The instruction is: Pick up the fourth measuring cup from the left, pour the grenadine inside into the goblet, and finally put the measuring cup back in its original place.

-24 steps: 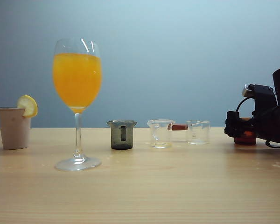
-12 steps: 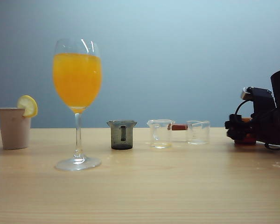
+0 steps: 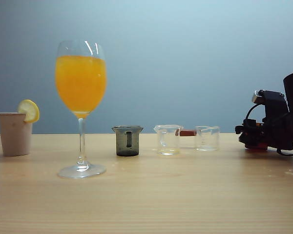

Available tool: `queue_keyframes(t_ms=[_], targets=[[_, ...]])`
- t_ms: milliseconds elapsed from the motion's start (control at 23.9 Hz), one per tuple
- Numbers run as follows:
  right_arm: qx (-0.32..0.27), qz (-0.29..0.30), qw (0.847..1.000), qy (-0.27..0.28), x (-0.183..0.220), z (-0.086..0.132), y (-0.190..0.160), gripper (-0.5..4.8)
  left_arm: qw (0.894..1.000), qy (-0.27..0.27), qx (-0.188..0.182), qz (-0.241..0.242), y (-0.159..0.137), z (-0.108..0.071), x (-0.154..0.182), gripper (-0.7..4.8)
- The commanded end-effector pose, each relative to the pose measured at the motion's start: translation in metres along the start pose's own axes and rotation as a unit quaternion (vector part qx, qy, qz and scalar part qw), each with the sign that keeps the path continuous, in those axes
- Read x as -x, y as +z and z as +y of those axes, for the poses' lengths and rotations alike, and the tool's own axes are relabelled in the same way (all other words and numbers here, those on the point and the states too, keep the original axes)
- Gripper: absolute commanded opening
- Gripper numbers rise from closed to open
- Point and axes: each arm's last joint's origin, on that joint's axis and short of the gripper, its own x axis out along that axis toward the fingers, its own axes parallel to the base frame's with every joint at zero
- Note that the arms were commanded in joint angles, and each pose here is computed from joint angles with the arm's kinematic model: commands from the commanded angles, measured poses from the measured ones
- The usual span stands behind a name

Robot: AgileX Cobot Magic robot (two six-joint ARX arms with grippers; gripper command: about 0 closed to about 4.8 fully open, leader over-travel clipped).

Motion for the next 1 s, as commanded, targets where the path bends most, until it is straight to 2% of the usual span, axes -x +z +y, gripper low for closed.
queue_keyframes(t_ms=[42,251,502,711,920,1004], targets=[[0.001,-0.011,1.0,0.002,0.001,0.001,0.007,1.46,1.0,-0.003,0.001,-0.009,0.003,-0.001,0.002,-0.05],[0.006,-0.035,0.999,0.018,0.007,0.005,0.025,1.47,1.0,-0.003,0.001,-0.01,0.003,-0.001,0.002,-0.05],[0.013,-0.07,0.997,0.036,0.025,0.013,0.068,1.47,1.0,-0.003,0.001,-0.01,0.003,-0.001,0.002,-0.05],[0.014,-0.073,0.996,0.038,0.045,0.021,0.099,1.46,1.0,-0.003,0.001,-0.01,0.003,-0.001,0.002,-0.05],[0.019,-0.066,0.995,0.072,0.081,0.049,0.136,1.42,1.0,-0.003,0.001,-0.01,0.003,-0.001,0.002,-0.05],[0.025,-0.073,0.992,0.104,0.096,0.072,0.148,1.11,1.0,-0.003,0.001,-0.01,0.003,-0.001,0.002,-0.05]])
